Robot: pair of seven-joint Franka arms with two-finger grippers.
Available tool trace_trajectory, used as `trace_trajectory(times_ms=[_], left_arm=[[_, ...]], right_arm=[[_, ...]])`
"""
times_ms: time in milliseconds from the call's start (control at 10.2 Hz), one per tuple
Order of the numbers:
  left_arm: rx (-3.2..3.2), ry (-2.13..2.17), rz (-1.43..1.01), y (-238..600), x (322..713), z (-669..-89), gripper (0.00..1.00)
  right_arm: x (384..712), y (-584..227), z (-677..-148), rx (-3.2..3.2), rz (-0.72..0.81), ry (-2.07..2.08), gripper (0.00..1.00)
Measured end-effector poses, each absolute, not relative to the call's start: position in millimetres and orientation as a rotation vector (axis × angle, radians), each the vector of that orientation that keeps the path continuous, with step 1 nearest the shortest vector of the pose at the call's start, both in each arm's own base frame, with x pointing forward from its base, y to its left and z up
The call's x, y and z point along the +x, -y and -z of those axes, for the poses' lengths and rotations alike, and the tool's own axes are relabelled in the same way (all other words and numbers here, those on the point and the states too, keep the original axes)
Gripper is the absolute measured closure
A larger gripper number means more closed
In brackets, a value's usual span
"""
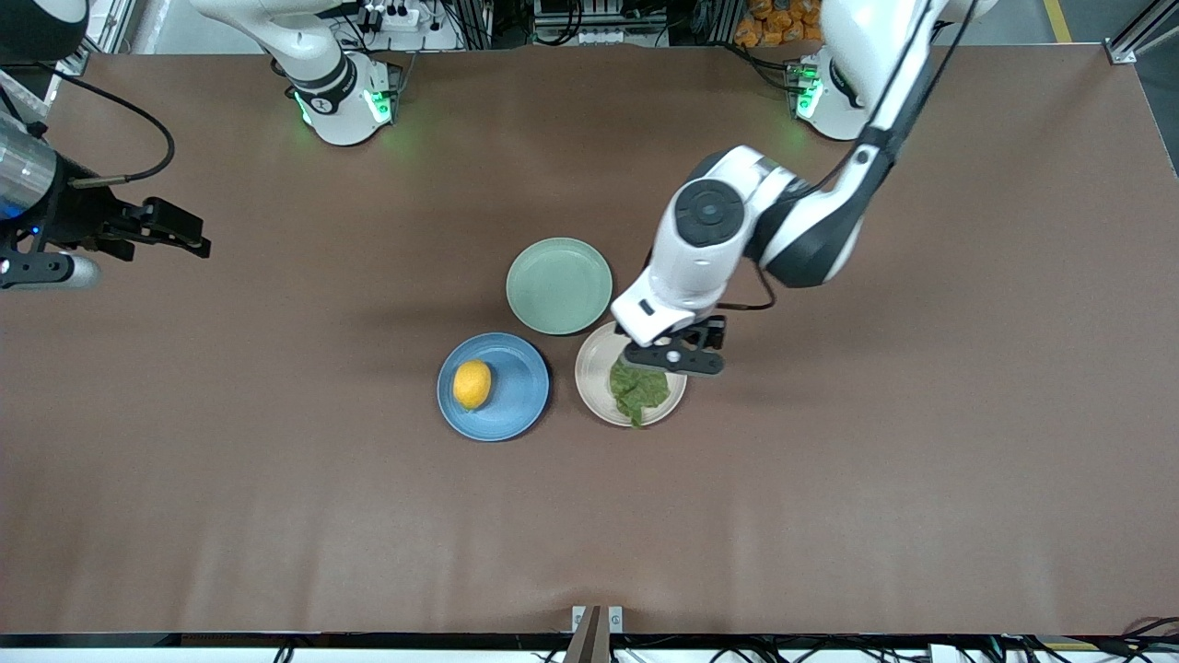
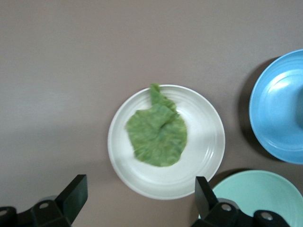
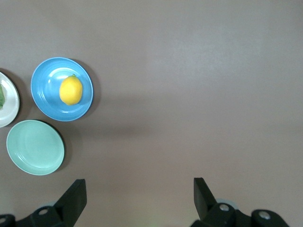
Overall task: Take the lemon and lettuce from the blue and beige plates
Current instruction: 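Lower the left gripper onto the lettuce while the right gripper reaches the lemon, then close the left gripper on lettuce while the right gripper grasps the lemon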
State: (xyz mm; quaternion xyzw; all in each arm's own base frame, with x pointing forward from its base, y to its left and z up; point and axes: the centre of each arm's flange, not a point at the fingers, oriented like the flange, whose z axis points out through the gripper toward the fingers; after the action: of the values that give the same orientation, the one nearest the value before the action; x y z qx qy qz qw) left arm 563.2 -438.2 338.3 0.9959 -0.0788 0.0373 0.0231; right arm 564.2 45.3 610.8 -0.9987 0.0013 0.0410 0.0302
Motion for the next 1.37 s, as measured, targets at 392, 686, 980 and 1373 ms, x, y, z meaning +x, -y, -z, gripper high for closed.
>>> trace_trajectory(times_ms=[392,686,980,1373], left_arm=[[3.09,0.311,-0.182,444,572,-273,0.06],[3.082,0.298,-0.224,459,565,-252,0.07],[3.089,0.226,-0.236,466,564,-226,0.07],[3.089,0.21,-0.251,460,572,-204,0.21]], right_arm=[[580,-94,-592,-3.072,-0.047,-0.134,0.0],[614,-173,-503,-3.06,-0.06,-0.198,0.0],[639,-233,-379,-3.042,-0.117,-0.296,0.0],[633,-282,-289,-3.055,-0.182,-0.262,0.0]])
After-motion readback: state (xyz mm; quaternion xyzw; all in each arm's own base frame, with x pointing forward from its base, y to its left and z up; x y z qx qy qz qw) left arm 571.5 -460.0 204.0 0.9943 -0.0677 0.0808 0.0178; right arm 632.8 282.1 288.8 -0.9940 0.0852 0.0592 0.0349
